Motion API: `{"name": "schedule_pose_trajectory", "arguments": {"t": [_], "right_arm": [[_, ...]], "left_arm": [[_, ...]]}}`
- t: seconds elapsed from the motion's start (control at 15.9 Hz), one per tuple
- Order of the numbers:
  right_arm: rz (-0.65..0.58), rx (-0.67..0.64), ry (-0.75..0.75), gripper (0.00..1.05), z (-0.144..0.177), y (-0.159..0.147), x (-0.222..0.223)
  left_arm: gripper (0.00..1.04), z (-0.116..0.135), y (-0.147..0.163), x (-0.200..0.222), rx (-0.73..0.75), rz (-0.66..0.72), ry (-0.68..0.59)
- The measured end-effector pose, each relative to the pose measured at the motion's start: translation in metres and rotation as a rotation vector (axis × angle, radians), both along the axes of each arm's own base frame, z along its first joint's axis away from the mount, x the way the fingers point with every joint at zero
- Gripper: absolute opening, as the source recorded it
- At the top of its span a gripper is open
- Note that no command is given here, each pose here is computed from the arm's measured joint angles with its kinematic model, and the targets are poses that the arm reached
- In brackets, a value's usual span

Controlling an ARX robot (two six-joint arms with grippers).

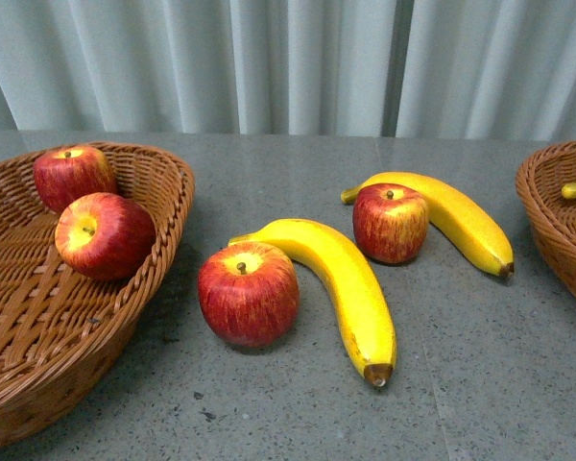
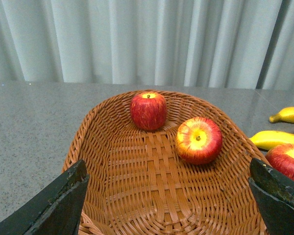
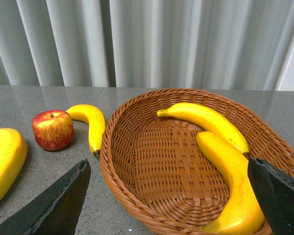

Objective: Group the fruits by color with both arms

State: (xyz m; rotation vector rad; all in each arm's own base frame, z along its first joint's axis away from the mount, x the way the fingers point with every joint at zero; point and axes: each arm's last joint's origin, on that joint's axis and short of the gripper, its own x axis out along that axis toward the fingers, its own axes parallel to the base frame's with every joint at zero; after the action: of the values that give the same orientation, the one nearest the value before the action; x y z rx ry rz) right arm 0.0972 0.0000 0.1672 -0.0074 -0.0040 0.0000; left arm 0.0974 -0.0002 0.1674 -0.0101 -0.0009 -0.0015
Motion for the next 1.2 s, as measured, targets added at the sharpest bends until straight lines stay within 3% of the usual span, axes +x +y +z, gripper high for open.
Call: {"name": "schedule_pose_trajectory", "arguments": {"t": [1.01,1.13,1.2], "right_arm": [[0.000,0.000,0.000,0.98,0.000,0.000,0.000],[0.000,0.000,0.000,0.98,0.000,0.000,0.000],[-0.002,0.000,0.000,0.98,0.000,0.000,0.000]], "left_arm": [[0.98,0.000,0.000,0.000,0.000,0.000,0.000],[0.98,0.003,-0.001,0.008,-0.025,0.212,0.210],[0.98,0.015,0.003,0.016,-0.028,0.320,0.180]]}}
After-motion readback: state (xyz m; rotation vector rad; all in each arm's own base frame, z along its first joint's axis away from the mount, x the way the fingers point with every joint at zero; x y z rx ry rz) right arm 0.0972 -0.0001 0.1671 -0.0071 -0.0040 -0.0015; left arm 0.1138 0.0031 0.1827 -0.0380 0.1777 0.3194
